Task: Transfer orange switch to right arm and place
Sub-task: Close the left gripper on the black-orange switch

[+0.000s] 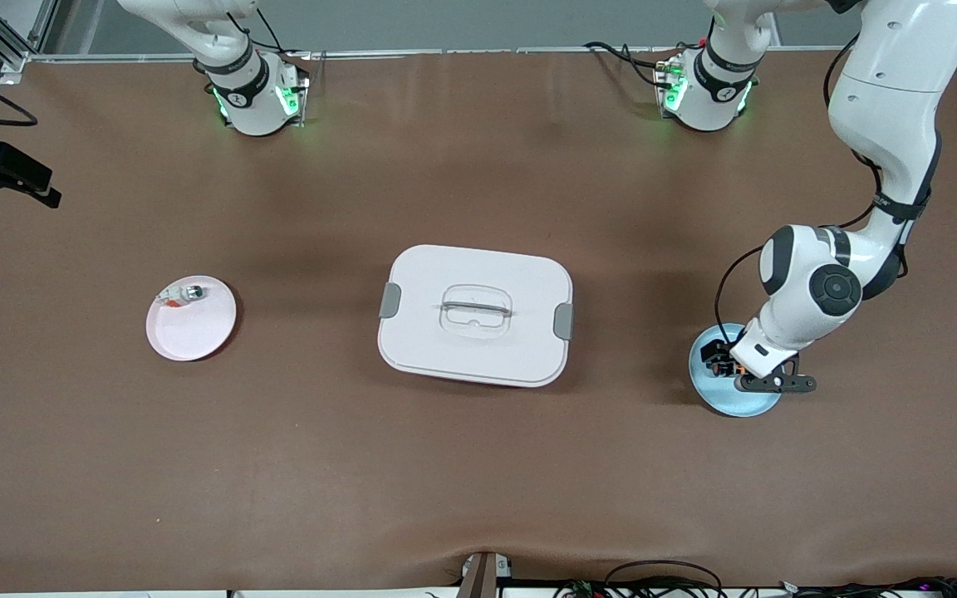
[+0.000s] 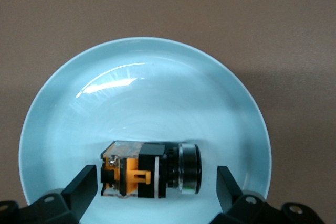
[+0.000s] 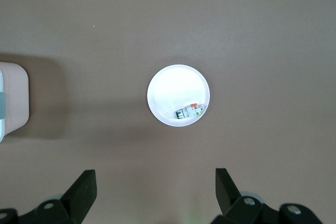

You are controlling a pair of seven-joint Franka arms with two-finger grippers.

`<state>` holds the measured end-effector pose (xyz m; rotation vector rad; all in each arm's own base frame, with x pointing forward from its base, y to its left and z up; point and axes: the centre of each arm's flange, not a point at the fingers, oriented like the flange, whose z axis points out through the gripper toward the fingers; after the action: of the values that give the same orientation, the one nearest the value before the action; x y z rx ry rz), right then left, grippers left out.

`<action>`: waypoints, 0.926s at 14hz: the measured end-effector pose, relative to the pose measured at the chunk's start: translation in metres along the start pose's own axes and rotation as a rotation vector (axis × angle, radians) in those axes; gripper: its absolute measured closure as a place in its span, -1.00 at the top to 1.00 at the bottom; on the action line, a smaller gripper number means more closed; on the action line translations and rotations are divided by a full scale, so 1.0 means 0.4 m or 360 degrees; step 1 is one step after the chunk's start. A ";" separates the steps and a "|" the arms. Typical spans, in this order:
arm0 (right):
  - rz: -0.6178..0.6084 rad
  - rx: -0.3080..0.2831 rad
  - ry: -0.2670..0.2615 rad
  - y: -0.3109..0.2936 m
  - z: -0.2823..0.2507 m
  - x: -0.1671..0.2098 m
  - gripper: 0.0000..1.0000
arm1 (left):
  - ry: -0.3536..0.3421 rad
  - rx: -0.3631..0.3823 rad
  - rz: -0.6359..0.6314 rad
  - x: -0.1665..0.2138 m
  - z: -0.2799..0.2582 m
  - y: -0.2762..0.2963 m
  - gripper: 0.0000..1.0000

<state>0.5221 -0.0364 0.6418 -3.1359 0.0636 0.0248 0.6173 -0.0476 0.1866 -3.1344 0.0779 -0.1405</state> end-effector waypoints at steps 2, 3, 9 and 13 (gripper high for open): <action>0.0000 0.0000 0.0000 0.000 0.000 0.000 1.00 | 0.0007 -0.0001 0.0005 0.001 0.011 0.000 1.00; 0.0000 0.0000 0.0000 0.000 0.000 0.000 1.00 | 0.0008 -0.0002 0.0004 0.002 0.017 0.000 1.00; 0.0000 0.0000 0.0000 0.000 0.000 0.000 1.00 | 0.0012 -0.0004 0.0000 0.011 0.028 -0.003 1.00; 0.0000 0.0000 0.0007 0.000 -0.001 0.001 1.00 | 0.0019 -0.0004 0.0001 0.017 0.026 -0.003 0.93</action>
<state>0.5226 -0.0364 0.6421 -3.1361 0.0636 0.0183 0.6249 -0.0467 0.1770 -3.1363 0.0794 -0.1597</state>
